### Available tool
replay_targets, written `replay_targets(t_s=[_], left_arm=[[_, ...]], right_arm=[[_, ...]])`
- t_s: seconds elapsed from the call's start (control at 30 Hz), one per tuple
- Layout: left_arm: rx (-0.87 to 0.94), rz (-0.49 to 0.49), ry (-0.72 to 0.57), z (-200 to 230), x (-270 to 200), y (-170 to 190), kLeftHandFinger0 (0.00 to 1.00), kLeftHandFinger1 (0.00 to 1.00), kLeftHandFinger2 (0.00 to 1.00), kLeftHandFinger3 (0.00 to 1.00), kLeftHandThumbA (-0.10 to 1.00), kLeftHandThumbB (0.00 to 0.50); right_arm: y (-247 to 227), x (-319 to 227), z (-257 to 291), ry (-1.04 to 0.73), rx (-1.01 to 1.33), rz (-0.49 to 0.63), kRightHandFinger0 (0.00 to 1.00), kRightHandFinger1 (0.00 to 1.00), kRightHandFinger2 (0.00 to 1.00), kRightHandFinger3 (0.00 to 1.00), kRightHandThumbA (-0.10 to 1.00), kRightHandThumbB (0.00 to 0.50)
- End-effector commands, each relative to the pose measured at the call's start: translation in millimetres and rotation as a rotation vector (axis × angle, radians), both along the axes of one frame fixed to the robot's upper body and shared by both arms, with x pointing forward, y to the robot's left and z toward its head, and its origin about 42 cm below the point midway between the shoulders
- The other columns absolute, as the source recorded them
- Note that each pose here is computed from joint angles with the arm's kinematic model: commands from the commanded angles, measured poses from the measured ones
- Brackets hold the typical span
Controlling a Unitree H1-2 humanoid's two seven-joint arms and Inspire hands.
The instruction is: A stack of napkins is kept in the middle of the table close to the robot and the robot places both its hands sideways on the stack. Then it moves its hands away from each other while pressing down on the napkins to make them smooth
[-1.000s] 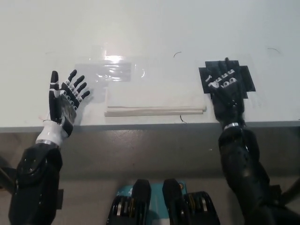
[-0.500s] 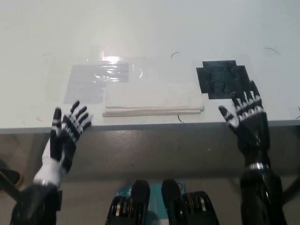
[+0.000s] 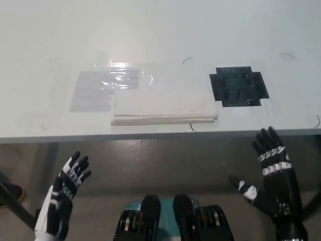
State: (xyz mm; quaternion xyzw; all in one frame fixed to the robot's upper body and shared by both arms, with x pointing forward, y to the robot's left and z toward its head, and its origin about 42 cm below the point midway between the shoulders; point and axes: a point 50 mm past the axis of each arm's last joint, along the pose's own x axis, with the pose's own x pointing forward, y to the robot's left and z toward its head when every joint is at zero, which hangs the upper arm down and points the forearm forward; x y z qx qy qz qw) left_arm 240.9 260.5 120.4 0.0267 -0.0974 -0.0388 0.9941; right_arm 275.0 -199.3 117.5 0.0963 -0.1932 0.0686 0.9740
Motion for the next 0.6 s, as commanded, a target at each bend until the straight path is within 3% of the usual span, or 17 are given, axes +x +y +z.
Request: replay_targets(t_s=[0.0, 0.07, 0.17, 0.33, 0.57], left_arm=[[0.210, -0.022, -0.136, -0.1, -0.1, 7.1, 1.00, 1.00, 1.00, 1.00, 1.00, 0.352], [0.202, -0.027, -0.089, -11.5, 8.8, 10.9, 1.00, 1.00, 1.00, 1.00, 1.00, 0.312], [0.198, -0.029, -0.055, -13.9, 13.5, 10.9, 1.00, 1.00, 1.00, 1.00, 1.00, 0.311], [0.176, -0.020, -0.022, -17.6, 17.3, 13.0, 1.00, 1.00, 1.00, 1.00, 1.00, 0.226], [0.169, -0.017, 0.027, -20.0, 19.8, 15.1, 1.00, 1.00, 1.00, 1.00, 1.00, 0.221]], right_arm=[[12.5, 0.0, 12.0, -0.119, -0.259, 0.059, 1.00, 1.00, 1.00, 1.00, 1.00, 0.222], [10.2, 8.1, 1.4, -0.078, -0.278, 0.048, 1.00, 1.00, 1.00, 1.00, 1.00, 0.231], [7.8, 14.5, -3.2, -0.060, -0.277, 0.043, 1.00, 1.00, 1.00, 1.00, 1.00, 0.256], [6.4, 19.8, -12.7, -0.023, -0.256, 0.055, 1.00, 1.00, 1.00, 1.00, 1.00, 0.237], [8.5, 21.1, -18.2, -0.002, -0.253, 0.056, 1.00, 1.00, 1.00, 1.00, 1.00, 0.253]])
